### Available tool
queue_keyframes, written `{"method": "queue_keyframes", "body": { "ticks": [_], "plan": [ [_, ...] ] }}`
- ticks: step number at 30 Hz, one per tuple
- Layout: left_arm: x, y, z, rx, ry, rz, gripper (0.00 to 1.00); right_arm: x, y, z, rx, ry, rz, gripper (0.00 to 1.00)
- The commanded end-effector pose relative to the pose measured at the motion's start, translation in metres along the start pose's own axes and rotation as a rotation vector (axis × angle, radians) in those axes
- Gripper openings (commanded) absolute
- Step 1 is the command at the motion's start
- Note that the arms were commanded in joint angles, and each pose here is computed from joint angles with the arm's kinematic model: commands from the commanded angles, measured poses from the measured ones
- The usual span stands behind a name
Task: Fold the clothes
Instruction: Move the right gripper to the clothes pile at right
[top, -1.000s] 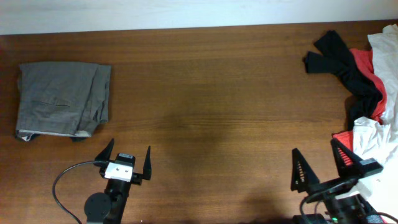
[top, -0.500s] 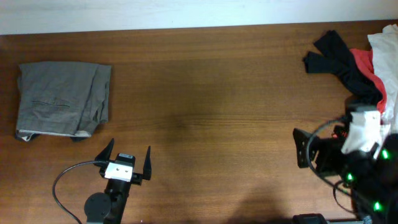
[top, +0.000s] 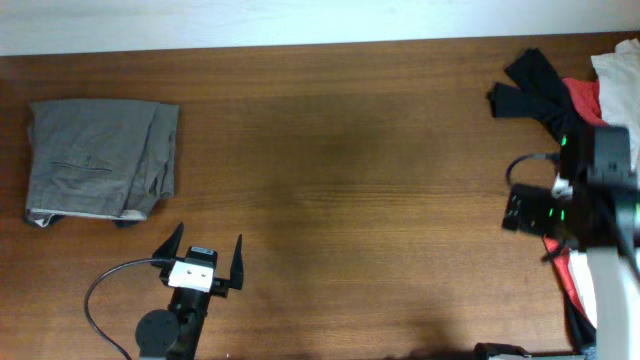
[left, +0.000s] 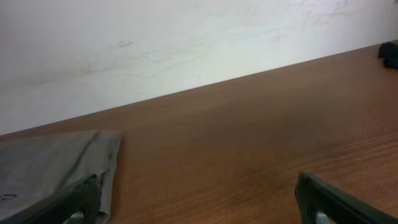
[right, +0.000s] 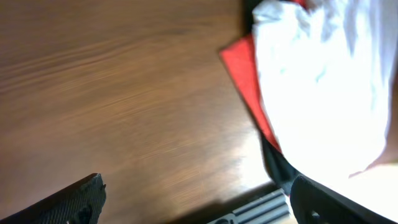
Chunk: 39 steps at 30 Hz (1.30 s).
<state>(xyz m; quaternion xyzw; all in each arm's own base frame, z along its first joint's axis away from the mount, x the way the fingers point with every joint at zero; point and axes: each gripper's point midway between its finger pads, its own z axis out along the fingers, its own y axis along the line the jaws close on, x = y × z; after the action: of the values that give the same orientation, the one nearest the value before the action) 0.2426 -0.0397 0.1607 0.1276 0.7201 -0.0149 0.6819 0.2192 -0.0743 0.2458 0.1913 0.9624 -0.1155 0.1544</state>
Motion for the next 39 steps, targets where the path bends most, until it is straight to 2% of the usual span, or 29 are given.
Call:
{"method": "queue_keyframes", "body": {
  "ticks": [1, 12, 15, 21, 30, 39],
  "plan": [
    [0.002, 0.000, 0.000, -0.004, 0.000, 0.013, 0.99, -0.012, -0.029, 0.019, 0.111, 0.047, 0.133, 0.99],
    [0.002, 0.000, 0.000, -0.004, 0.000, 0.013, 0.99, -0.017, -0.082, 0.101, 0.130, 0.277, 0.460, 1.00],
    [0.002, 0.000, 0.000, -0.004, 0.000, 0.013, 0.99, -0.016, -0.092, 0.122, 0.145, 0.322, 0.508, 0.95],
    [0.002, 0.000, 0.000, -0.004, 0.000, 0.013, 0.99, -0.012, -0.096, 0.156, 0.156, 0.402, 0.519, 0.81],
    [0.002, 0.000, 0.000, -0.004, 0.000, 0.013, 0.99, -0.002, -0.105, 0.195, 0.163, 0.487, 0.548, 0.78],
    [0.002, 0.000, 0.000, -0.004, 0.000, 0.013, 1.00, -0.011, -0.096, 0.216, 0.087, 0.442, 0.487, 0.70]
  ]
}}
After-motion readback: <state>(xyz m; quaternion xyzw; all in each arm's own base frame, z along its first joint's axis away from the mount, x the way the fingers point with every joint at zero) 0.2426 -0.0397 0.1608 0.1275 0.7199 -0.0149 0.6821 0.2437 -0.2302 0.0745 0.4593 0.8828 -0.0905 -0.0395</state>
